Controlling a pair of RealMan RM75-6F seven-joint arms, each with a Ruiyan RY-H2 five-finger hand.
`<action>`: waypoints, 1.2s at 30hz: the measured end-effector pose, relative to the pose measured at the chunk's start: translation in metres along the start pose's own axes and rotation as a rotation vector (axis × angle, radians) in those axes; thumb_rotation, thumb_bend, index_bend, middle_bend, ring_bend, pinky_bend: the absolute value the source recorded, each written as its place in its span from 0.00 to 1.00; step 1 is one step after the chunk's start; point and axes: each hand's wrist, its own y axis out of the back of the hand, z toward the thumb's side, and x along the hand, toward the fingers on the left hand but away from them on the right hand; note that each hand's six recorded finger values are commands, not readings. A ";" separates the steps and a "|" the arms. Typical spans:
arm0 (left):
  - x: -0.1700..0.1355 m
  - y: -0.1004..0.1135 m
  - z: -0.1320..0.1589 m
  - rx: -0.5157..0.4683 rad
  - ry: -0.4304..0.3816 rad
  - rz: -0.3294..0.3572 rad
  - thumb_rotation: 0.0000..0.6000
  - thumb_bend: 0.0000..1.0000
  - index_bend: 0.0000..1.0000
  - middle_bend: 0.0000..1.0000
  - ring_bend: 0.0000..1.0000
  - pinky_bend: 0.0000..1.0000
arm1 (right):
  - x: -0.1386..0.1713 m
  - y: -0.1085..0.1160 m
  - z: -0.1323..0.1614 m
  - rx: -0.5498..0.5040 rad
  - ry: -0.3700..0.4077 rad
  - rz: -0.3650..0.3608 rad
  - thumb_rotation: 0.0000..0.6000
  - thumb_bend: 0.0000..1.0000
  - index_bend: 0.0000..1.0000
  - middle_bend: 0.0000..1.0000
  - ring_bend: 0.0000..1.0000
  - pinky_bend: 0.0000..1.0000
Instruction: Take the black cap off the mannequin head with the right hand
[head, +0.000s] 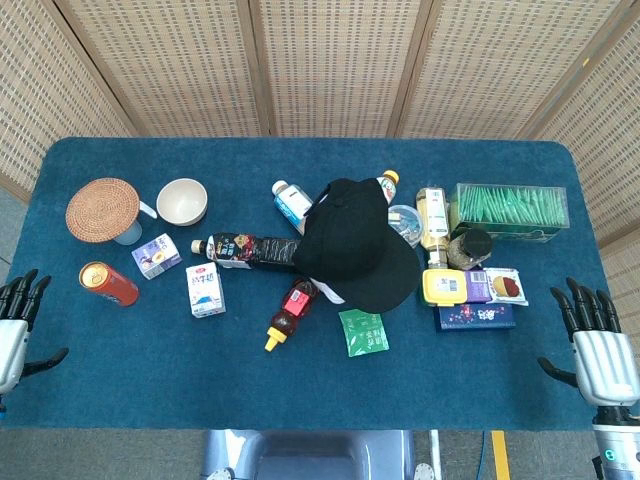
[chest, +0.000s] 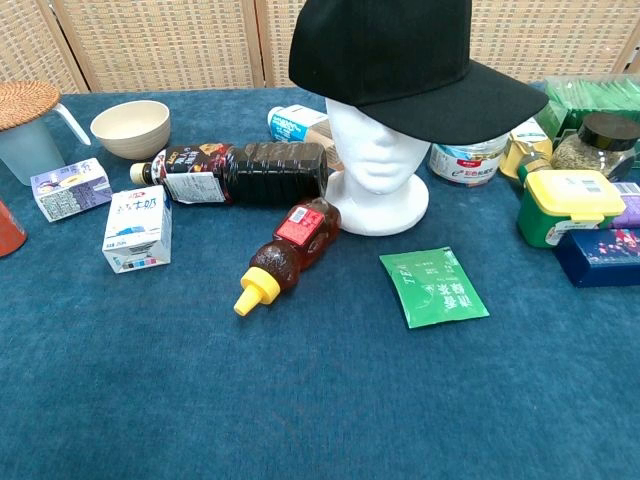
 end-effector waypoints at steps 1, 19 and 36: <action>0.000 0.000 0.000 0.002 0.001 0.002 1.00 0.08 0.00 0.00 0.00 0.07 | 0.000 0.000 0.000 0.000 0.003 -0.001 1.00 0.00 0.08 0.00 0.00 0.00; -0.001 0.031 0.019 -0.015 -0.079 0.045 1.00 0.08 0.00 0.00 0.00 0.07 | 0.000 -0.011 0.027 -0.032 0.119 -0.021 1.00 0.00 0.08 0.00 0.00 0.00; 0.030 0.086 0.028 -0.017 -0.039 0.056 1.00 0.08 0.00 0.00 0.00 0.07 | -0.022 -0.002 0.098 -0.049 0.327 -0.069 1.00 0.00 0.09 0.01 0.00 0.00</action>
